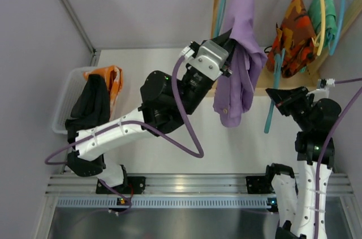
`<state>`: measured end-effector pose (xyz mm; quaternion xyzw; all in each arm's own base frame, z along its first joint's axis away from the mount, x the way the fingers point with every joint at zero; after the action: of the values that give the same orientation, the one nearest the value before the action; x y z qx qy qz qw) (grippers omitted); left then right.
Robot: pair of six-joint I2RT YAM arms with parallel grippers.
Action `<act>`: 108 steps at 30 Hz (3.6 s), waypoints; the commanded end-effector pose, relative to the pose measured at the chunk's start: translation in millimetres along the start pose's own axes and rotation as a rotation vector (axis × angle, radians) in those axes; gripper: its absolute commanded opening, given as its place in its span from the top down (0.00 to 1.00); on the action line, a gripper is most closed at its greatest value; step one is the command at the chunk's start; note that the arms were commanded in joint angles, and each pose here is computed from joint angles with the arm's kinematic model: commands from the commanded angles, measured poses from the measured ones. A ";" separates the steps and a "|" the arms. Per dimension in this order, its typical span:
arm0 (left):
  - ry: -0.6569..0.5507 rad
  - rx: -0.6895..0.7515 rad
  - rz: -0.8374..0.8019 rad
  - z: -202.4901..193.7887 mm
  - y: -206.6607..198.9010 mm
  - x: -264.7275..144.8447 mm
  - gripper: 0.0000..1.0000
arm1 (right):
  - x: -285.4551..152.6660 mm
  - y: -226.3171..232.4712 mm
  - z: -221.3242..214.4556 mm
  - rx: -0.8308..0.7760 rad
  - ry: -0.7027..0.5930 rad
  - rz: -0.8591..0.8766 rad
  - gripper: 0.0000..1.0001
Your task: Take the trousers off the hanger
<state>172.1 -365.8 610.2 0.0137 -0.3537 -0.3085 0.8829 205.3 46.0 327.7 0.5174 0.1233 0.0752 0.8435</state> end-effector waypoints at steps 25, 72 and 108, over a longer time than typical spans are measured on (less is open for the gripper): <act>-0.264 0.493 0.991 167.2 330.5 -184.9 1.00 | 9.8 9.4 20.0 -0.183 -0.025 0.020 1.00; 0.530 0.702 1.026 -190.8 434.1 -314.6 1.00 | -8.8 56.3 29.3 -0.307 -0.011 0.106 1.00; 0.493 0.118 0.498 -136.6 343.9 -242.9 0.01 | 8.8 140.0 61.2 -0.231 0.074 0.315 1.00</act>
<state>324.7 44.6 427.4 0.0786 -0.1304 0.0185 0.9882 227.4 58.0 441.5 0.4220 0.1166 0.2061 0.8751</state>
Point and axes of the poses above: each gripper's point midway between its finger pads, its own x axis out along the fingers, its own y axis along the line the jaws close on, z = x × y, the point moved 4 cm from there along -x, back along the fingers, and after that the axes turned 6 degrees about x, right-handed, at the moved point
